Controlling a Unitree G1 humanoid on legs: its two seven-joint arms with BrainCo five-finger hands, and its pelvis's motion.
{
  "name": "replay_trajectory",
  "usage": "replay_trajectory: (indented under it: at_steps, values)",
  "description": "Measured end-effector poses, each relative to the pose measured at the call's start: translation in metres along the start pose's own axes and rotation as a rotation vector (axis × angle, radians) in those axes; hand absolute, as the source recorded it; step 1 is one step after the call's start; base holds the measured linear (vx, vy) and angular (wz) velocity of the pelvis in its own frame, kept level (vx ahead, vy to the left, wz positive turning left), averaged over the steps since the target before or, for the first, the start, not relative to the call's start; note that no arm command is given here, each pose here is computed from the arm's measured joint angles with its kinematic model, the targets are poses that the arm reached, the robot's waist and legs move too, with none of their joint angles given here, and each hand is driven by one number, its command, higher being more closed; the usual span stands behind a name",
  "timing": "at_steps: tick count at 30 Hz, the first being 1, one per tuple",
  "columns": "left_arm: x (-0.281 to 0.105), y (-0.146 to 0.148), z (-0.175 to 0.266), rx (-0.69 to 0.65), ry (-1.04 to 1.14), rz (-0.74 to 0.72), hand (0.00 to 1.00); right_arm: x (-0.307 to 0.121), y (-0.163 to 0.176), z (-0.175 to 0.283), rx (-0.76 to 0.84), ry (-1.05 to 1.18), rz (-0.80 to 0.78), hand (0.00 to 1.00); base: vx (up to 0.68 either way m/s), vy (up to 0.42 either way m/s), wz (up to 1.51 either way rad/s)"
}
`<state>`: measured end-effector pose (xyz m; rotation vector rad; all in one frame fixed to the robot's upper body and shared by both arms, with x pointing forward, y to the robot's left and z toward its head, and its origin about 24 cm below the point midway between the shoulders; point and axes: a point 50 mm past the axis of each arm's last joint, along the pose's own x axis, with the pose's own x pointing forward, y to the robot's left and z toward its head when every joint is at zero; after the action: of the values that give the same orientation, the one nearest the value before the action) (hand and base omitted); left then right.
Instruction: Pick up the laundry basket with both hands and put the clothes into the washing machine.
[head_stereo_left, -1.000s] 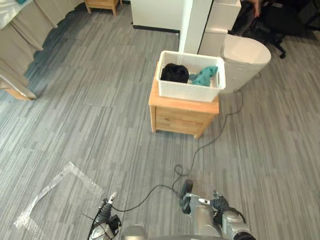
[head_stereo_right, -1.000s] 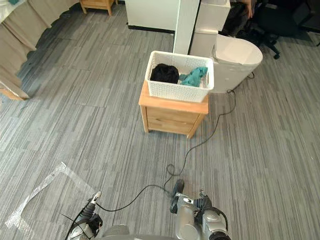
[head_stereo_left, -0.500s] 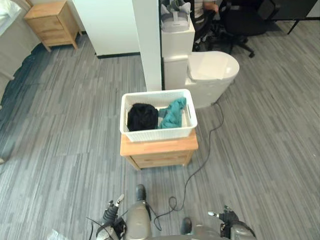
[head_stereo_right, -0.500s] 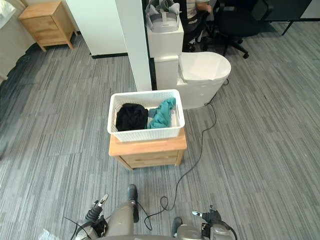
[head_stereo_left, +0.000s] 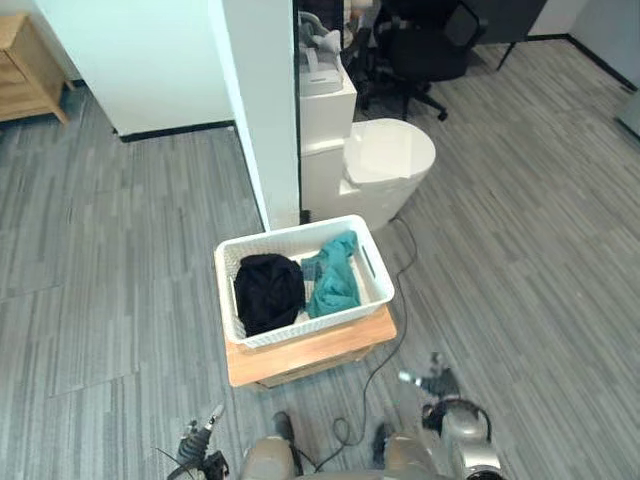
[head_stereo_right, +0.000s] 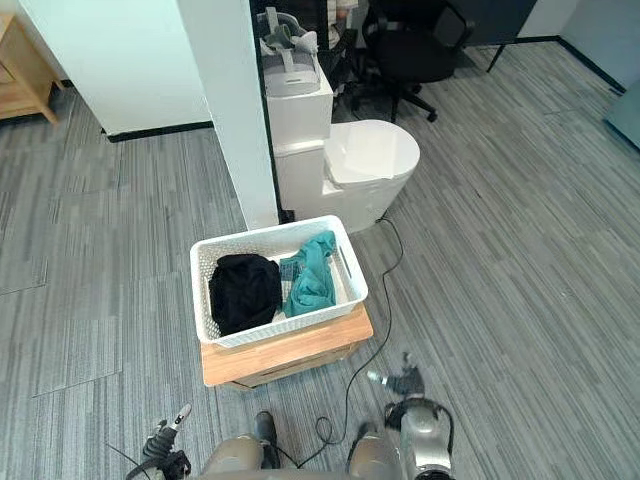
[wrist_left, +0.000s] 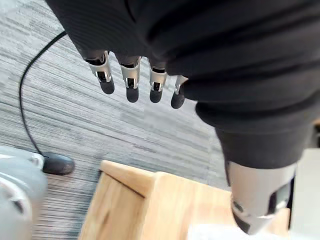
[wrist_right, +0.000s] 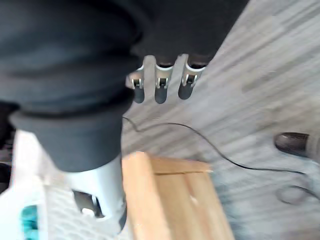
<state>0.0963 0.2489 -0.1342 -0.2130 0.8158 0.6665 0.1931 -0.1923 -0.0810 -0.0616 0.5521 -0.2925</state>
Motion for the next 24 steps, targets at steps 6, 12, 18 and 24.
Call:
replay_trajectory:
  at_steps: [6,12,18,24]
  values:
    - [-0.014,0.007,0.082,-0.341,-0.356,0.151,0.0,0.001,-0.017,0.073,-0.033,-0.304,-0.063,0.0,0.18,-0.133,0.19]
    - [-0.045,0.022,0.17,-0.484,-0.723,0.268,0.0,0.011,-0.004,0.129,-0.01,-0.47,-0.028,0.0,0.04,-0.027,0.23]
    - [-0.054,-0.029,0.274,-0.427,-0.916,0.098,0.0,0.013,0.049,0.259,-0.004,-0.759,0.145,0.0,-0.12,0.005,0.12]
    - [-0.054,-0.056,0.346,-0.137,-0.939,0.068,0.0,0.002,0.035,0.319,-0.036,-0.893,0.075,0.0,-0.08,0.006,-0.02]
